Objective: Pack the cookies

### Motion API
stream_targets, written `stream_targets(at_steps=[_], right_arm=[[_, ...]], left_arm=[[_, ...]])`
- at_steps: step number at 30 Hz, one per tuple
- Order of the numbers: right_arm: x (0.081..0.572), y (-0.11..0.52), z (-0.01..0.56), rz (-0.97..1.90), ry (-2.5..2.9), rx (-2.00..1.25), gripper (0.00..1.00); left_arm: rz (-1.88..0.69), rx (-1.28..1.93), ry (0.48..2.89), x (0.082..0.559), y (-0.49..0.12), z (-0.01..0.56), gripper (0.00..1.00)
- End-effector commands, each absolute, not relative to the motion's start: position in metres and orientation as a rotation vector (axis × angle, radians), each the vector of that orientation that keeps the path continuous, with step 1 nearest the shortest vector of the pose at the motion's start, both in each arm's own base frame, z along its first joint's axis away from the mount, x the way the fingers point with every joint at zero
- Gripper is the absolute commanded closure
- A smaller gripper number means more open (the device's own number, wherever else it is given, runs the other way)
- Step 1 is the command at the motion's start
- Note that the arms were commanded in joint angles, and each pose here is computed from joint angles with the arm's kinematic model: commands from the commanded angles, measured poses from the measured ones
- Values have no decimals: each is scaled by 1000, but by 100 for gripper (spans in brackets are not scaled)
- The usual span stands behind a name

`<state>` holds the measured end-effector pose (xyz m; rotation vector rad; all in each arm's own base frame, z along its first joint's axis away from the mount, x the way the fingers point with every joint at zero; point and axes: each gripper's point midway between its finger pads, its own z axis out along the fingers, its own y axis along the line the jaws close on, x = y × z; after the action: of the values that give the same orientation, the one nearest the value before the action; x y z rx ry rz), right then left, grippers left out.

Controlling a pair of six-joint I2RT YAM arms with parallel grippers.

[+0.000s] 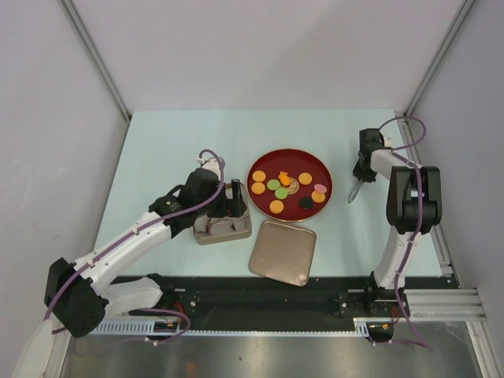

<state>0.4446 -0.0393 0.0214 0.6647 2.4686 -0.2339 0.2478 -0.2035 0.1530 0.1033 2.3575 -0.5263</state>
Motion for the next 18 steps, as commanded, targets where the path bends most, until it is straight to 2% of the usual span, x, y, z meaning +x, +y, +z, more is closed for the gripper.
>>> stream_targets(at_steps=[1, 10, 18], right_arm=[[421, -31, 27, -202, 2524, 760, 76], [421, 18, 139, -133, 2320, 563, 76], [388, 57, 207, 27, 2213, 429, 76]], left_arm=[[-570, 123, 2327, 248, -210, 162, 0], [-575, 119, 2326, 248, -211, 161, 0], [-567, 115, 2340, 249, -212, 157, 0]])
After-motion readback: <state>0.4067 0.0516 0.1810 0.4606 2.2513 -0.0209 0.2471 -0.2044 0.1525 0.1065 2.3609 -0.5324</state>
